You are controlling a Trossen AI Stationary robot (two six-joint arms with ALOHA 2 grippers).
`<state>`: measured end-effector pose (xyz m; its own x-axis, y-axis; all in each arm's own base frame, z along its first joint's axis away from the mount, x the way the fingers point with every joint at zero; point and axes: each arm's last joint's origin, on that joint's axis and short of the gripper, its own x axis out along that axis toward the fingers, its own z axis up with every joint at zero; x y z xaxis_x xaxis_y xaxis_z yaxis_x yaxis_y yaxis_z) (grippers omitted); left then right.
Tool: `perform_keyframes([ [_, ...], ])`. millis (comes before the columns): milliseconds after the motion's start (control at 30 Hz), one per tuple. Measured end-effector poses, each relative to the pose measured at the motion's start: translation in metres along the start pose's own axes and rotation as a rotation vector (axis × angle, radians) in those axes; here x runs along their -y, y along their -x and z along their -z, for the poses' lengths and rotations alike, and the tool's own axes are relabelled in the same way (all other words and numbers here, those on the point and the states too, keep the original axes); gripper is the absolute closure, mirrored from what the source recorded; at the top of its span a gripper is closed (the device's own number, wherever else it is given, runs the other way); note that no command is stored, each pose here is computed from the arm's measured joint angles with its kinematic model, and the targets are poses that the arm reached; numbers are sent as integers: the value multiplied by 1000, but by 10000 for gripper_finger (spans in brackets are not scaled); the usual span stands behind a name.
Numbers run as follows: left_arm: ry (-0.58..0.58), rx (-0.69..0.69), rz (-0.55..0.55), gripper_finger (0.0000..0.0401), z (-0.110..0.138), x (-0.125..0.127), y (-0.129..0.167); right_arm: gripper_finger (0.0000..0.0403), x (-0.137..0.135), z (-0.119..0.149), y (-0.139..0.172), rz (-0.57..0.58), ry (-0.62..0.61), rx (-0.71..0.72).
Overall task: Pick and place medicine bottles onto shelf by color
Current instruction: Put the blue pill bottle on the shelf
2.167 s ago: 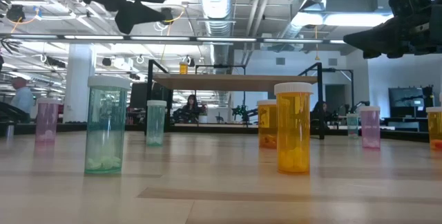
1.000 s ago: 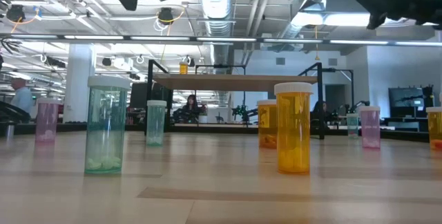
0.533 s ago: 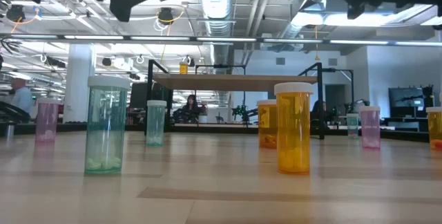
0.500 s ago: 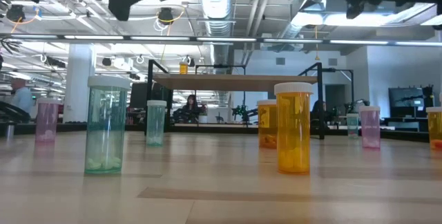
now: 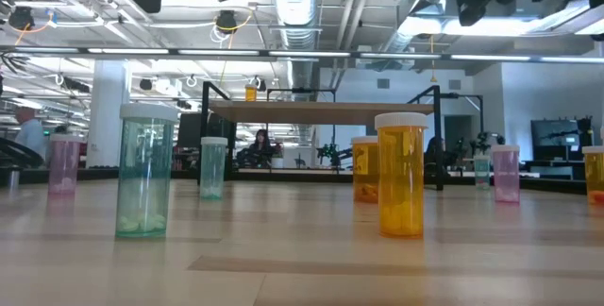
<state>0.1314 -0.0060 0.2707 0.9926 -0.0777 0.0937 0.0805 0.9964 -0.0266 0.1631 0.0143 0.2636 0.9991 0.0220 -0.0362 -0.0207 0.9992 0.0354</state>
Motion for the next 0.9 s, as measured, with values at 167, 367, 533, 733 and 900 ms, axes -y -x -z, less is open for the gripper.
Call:
perform_keyframes([
  [167,-4,5,0,168,-1,0,0,321,-2,5,-6,15,5,-34],
  [367,34,22,9,168,-2,0,0,321,-2,6,-7,20,7,-40],
  [533,54,89,56,168,-9,2,0,321,-2,6,-7,19,14,-37],
  [733,54,97,57,168,-10,2,0,321,-2,6,-7,19,16,-37],
  [900,62,82,56,168,-8,2,0,321,-2,6,-7,19,15,-37],
])
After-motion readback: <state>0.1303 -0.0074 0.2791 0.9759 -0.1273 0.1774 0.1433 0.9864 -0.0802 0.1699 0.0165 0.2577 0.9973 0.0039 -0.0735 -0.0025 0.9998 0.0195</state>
